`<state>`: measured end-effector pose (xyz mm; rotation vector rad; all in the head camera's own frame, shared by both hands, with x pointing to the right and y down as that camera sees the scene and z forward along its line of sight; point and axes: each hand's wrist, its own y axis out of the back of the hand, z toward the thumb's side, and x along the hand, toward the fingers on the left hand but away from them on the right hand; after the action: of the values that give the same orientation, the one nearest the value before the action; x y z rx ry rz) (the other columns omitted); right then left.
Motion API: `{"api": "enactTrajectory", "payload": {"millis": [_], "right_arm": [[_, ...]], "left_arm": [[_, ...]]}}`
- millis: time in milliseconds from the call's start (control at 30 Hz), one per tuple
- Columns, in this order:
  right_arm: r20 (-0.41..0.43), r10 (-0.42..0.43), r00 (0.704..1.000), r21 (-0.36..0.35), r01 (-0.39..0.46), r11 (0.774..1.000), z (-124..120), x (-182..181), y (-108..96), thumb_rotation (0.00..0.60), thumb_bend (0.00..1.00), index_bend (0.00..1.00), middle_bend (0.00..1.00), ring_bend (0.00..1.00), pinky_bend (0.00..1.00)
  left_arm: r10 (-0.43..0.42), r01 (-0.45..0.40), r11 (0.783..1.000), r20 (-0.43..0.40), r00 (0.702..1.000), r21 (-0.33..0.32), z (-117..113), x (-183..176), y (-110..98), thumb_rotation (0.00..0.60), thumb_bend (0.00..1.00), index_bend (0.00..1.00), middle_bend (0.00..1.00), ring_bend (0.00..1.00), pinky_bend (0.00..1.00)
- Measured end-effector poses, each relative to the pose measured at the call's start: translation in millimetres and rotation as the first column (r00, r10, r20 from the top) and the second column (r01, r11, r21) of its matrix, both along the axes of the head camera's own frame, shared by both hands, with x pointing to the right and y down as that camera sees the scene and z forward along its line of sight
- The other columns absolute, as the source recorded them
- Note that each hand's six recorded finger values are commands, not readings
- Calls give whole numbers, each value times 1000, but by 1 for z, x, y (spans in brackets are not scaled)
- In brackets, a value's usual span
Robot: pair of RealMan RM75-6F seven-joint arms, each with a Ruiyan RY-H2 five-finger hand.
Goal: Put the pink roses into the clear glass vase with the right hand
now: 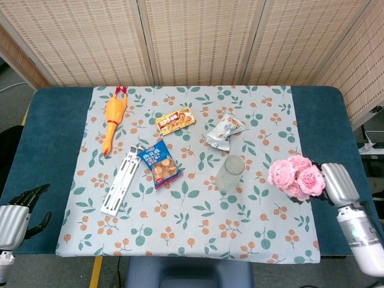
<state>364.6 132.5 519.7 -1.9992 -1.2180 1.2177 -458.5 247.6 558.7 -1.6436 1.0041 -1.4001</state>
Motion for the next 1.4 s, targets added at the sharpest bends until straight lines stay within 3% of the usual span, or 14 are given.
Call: {"api": "enactTrajectory", "payload": {"millis": [167,300,467,900,1400], "right_arm": [[230,-74,970,93,53,994,-63,-36,3,600,691,873,984,1000,1000],[344,-144,928,107,113,988,-79,-69,2,600,706,877,984,1000,1000],[379,-203,903,100,178,979,-79,-102,-7,600,729,884,984,1000,1000],[483,-176,858,-34,219,975,-55,-143,-43,600,753,888,984,1000,1000],[494,-150,856,-57,204,977,-44,-147,-67,600,753,888,984,1000,1000]], "left_arm": [[8,-8,1000,1,1000,-2,1,2,1,600,372,166,269,302,458],[7,-7,1000,5,1000,-7,2,2,1,600,372,166,268,302,459],[8,-8,1000,5,1000,-4,1,2,1,600,372,166,269,302,458],[11,-11,1000,7,1000,-10,3,2,1,600,372,166,269,302,458],[16,-16,1000,16,1000,-24,7,3,2,600,372,166,269,302,458]]}}
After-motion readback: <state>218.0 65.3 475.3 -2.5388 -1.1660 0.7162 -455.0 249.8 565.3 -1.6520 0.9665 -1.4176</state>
